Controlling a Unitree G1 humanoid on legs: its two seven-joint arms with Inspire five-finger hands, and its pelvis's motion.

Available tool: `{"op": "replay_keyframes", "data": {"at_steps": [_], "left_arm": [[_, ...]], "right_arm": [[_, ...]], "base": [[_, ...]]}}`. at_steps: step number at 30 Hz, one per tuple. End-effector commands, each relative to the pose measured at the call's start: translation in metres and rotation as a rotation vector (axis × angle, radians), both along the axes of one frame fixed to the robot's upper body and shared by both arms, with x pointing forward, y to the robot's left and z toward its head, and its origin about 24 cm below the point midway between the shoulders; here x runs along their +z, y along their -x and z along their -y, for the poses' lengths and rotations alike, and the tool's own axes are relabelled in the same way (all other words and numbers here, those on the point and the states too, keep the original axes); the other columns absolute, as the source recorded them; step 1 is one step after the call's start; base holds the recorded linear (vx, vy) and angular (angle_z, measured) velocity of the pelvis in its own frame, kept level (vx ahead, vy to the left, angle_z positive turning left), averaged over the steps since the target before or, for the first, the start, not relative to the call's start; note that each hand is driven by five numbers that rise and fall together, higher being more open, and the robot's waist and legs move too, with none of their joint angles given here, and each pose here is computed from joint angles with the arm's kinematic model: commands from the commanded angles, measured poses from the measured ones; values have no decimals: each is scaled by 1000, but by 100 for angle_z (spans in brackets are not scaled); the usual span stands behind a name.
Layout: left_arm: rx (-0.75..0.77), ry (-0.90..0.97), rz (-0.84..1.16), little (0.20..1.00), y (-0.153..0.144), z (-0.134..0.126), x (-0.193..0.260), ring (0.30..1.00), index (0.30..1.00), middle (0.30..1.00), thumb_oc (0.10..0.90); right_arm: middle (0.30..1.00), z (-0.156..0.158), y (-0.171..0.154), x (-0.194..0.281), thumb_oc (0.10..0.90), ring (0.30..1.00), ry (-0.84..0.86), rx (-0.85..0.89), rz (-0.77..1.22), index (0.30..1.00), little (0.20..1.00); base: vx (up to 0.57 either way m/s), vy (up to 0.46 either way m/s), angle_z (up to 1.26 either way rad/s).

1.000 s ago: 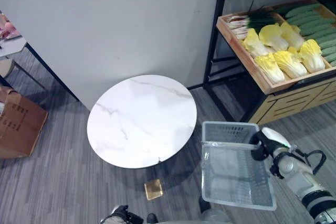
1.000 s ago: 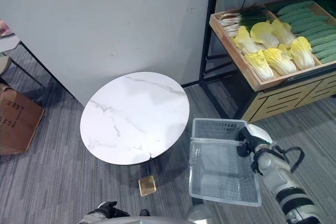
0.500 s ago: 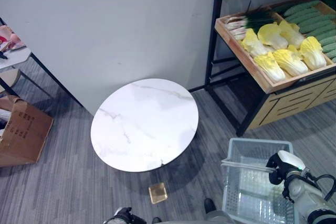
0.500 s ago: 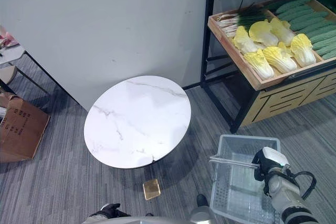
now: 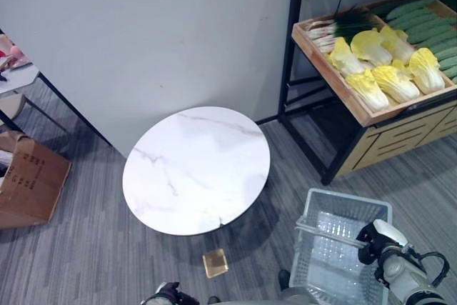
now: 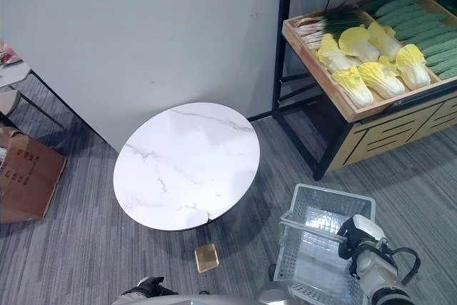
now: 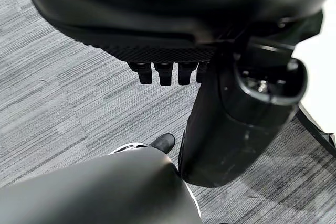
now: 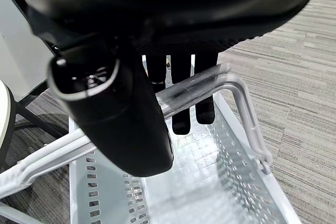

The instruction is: Get the vegetables into the basket

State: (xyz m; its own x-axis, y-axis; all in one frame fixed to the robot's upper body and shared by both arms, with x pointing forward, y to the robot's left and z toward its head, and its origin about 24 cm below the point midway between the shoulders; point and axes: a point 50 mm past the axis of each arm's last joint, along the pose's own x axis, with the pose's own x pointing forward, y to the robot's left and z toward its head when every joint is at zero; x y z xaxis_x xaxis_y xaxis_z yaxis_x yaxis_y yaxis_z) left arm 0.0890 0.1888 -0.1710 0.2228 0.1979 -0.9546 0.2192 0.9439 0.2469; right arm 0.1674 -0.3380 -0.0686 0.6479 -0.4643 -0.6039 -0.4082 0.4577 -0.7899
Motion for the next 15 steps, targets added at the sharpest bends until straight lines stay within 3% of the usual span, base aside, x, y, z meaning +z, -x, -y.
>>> {"op": "replay_keyframes", "data": {"at_steps": [1, 9, 15], "left_arm": [[-51, -90, -76, 1000, 12, -24, 1, 1000, 1000, 1000, 900], [-81, -106, -54, 1000, 3, -28, 3, 1000, 1000, 1000, 900], [-134, -137, 11, 1000, -20, -34, 10, 1000, 1000, 1000, 900]], "right_arm": [[300, -4, -51, 36, 400, 300, -7, 2, 261, 300, 300], [300, -15, -50, 28, 400, 300, -57, -8, 266, 300, 300], [300, -26, -52, 25, 400, 300, -85, 4, 283, 300, 300]], "base": [[0, 37, -6], [-7, 58, -21], [-60, 83, -49]]}}
